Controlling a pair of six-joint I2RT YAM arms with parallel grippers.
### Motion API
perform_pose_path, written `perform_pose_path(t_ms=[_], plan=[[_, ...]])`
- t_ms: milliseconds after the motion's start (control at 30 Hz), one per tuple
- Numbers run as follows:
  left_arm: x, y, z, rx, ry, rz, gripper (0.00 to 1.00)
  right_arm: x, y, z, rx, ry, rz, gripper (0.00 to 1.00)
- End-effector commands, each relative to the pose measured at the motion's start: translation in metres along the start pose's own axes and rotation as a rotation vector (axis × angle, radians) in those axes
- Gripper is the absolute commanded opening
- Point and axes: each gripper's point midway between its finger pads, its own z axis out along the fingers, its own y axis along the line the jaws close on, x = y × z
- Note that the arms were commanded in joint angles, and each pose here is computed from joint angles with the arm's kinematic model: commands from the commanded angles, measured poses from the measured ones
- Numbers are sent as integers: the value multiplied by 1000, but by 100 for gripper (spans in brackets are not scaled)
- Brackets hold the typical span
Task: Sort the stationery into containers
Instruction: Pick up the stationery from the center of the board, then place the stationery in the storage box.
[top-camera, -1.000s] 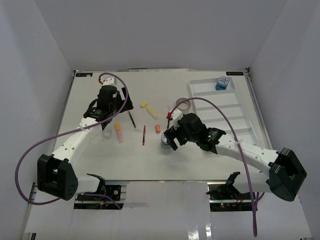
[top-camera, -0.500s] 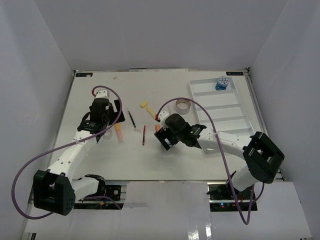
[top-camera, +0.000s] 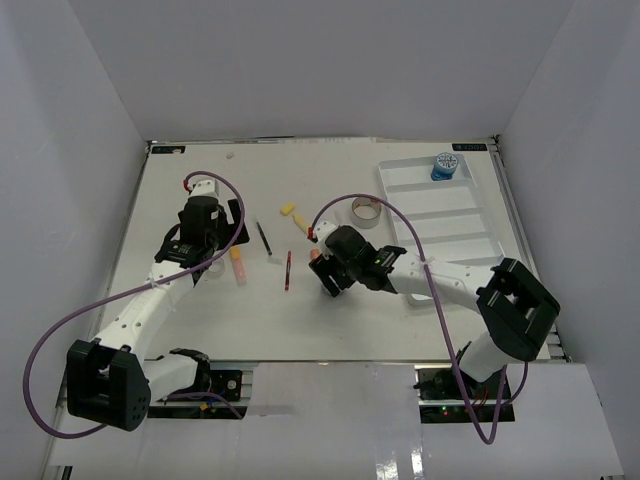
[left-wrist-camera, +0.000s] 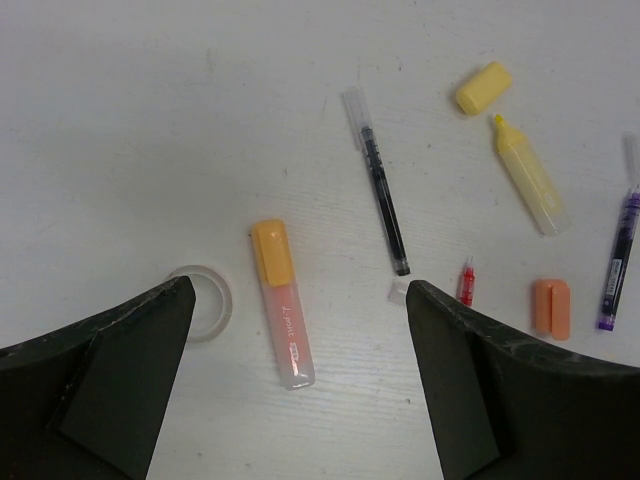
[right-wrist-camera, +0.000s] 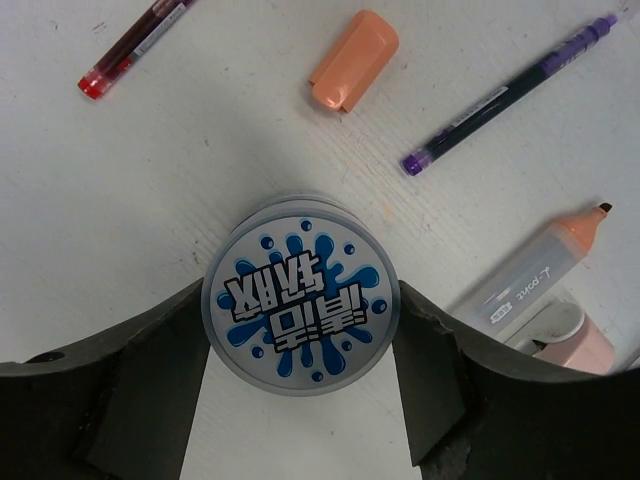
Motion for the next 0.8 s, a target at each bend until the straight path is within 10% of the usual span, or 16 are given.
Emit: perform_pose_path(t_ms=[0, 267, 767], plan=[[-10, -1, -5, 12, -38, -4, 98, -40, -1, -14, 14, -102, 4, 38], [-9, -5, -5, 37, -30, -8, 98, -106, -69, -63, 189, -255, 41, 29], [-8, -8, -4, 51, -22, -10, 98, -126, -336, -71, 580, -283, 344, 31]])
